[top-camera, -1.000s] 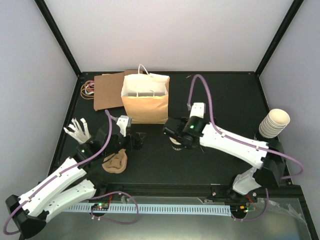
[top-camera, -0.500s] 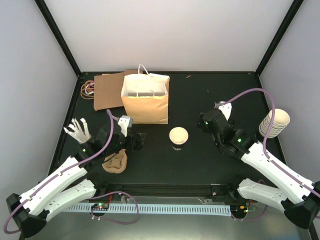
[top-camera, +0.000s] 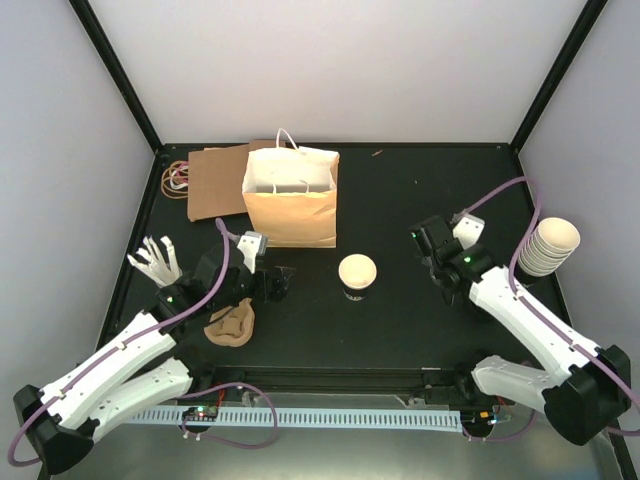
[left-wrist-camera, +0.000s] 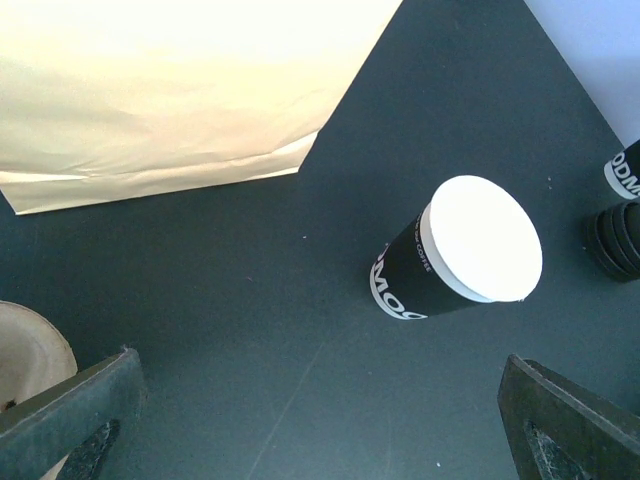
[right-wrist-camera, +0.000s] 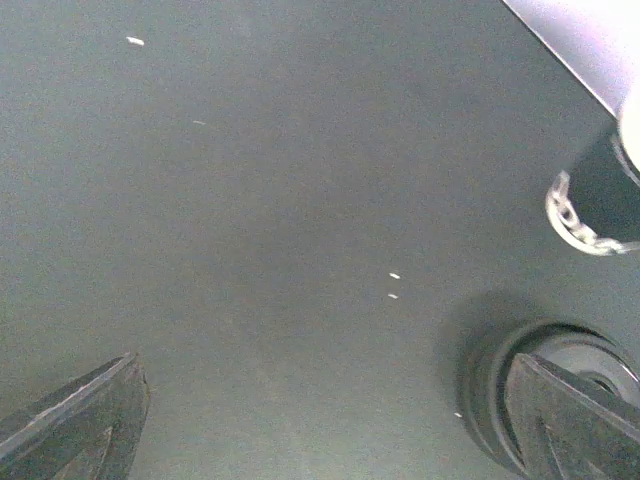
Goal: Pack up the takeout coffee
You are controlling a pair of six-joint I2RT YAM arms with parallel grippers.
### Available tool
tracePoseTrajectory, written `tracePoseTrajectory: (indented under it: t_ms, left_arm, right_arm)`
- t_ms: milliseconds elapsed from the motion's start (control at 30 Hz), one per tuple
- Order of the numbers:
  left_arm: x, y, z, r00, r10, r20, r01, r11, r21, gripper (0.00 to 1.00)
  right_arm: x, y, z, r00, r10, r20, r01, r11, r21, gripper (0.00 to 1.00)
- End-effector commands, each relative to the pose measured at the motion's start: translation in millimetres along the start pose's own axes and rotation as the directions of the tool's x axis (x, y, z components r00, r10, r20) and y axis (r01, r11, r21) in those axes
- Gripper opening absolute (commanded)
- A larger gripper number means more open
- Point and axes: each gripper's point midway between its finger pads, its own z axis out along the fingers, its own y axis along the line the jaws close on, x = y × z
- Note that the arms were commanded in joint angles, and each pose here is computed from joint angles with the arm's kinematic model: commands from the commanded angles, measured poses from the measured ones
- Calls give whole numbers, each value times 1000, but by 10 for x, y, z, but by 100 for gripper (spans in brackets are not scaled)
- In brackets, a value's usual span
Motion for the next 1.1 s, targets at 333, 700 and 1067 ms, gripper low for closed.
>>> tracePoseTrajectory:
  t_ms: [333,700,1067]
  left_arm:
    - [-140,-108,-84,999,19,35,-21,999,42,99]
    - [-169,-157,-61,999,33,19,-34,998,52,99]
    - [-200,-170,-71,1000,23,8,-23,999,44,99]
  right_arm:
    - [426,-1036,390,950,311,-38,-287,912,293,100]
    - [626,-1249,599,916,394,-75,-343,866,364,100]
    - [680,-1339,654,908,414,-61,-370,862,345,100]
